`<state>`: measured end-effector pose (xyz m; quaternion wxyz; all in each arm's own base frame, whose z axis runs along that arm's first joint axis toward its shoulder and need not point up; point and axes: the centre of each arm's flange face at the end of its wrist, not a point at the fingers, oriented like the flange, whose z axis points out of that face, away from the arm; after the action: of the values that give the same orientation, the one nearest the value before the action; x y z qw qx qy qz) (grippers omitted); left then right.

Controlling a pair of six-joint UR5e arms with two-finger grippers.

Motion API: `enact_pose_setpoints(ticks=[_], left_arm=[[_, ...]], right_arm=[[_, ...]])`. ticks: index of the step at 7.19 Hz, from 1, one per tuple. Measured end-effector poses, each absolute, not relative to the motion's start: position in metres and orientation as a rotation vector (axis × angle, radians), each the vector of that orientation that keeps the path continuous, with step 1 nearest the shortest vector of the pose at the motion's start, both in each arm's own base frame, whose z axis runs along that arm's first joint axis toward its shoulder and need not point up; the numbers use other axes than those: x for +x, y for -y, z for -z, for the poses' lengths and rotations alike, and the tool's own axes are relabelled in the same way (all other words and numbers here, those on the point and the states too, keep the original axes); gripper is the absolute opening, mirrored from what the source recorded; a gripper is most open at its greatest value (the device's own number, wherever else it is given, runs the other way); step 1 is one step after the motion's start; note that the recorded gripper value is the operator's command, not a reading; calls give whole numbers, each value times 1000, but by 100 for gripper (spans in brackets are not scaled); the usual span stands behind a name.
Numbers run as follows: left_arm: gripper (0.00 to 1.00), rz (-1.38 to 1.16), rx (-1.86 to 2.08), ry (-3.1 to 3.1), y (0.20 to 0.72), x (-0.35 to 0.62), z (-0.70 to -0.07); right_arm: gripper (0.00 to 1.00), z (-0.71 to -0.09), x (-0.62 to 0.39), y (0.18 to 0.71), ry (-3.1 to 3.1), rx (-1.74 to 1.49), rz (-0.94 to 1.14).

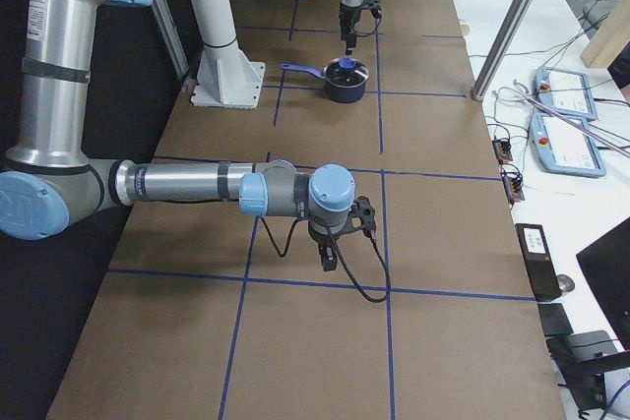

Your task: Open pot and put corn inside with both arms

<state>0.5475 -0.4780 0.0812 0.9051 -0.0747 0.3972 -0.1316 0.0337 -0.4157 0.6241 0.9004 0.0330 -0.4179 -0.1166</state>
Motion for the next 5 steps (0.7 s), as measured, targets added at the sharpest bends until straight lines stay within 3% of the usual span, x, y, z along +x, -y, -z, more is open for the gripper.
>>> enact_pose_setpoints(ticks=[5], left_arm=[[100,307,-171,-793,485,573,-88]], right_arm=[[100,-625,34,415,865,67,242]])
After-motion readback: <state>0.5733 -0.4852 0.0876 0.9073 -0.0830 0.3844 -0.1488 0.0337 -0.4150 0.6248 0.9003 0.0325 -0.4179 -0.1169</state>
